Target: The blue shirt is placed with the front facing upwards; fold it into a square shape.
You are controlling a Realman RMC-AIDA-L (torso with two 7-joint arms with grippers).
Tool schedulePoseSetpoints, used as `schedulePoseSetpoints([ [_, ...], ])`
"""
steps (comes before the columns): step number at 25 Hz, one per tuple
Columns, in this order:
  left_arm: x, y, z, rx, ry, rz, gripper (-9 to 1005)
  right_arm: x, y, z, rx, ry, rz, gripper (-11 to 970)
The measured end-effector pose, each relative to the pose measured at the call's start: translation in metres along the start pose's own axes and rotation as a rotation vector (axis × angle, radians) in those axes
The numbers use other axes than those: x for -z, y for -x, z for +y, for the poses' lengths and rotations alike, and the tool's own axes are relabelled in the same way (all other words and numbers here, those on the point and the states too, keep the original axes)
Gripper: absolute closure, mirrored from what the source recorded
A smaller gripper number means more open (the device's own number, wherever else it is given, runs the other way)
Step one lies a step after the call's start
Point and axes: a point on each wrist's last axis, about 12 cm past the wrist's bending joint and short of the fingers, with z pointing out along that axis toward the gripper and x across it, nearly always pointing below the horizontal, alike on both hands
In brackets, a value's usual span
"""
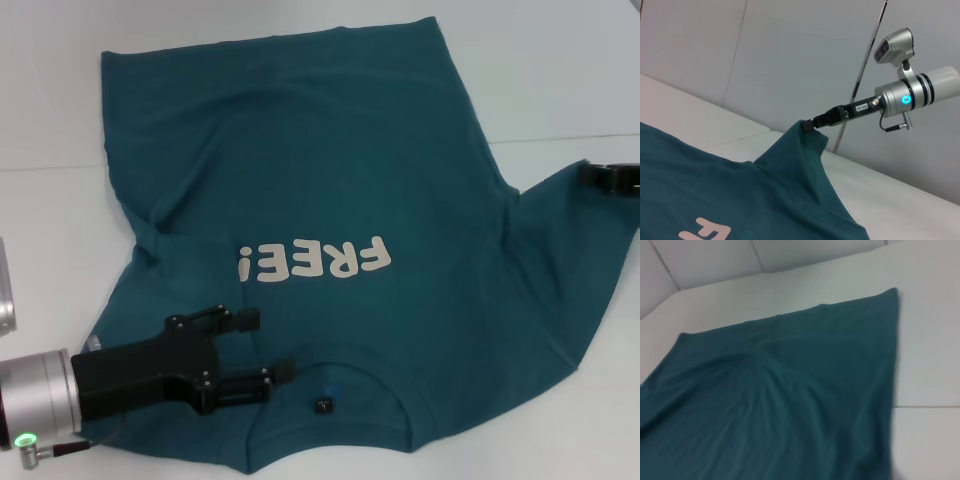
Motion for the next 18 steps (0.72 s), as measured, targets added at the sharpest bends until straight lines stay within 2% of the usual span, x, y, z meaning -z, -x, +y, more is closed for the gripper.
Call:
schedulePoseSetpoints([
  [7,0.000,0.001,0.001,-0.004,-0.001,0.001,119,-0.022,0.008,0.030,0.057,0.079,0.040,955],
  [9,-0.001,0.002,0.001,-0.006,-0.001,0.001,119,-0.030,0.010,0.041,0.079,0.102,0.049,955],
  [10,-0.001,0.002,0.001,-0.006,-0.002,0.001,119,-0.038,0.012,0.051,0.094,0.121,0.056,955],
  [11,-0.001,0.002,0.001,-0.006,-0.002,0.000,119,-0.038,0.012,0.051,0.094,0.121,0.056,948],
  [18,-0.003,0.001,0.003,0.006,0.015,0.008,119,-0.062,0.008,0.085,0.164,0.171,0.115,899],
])
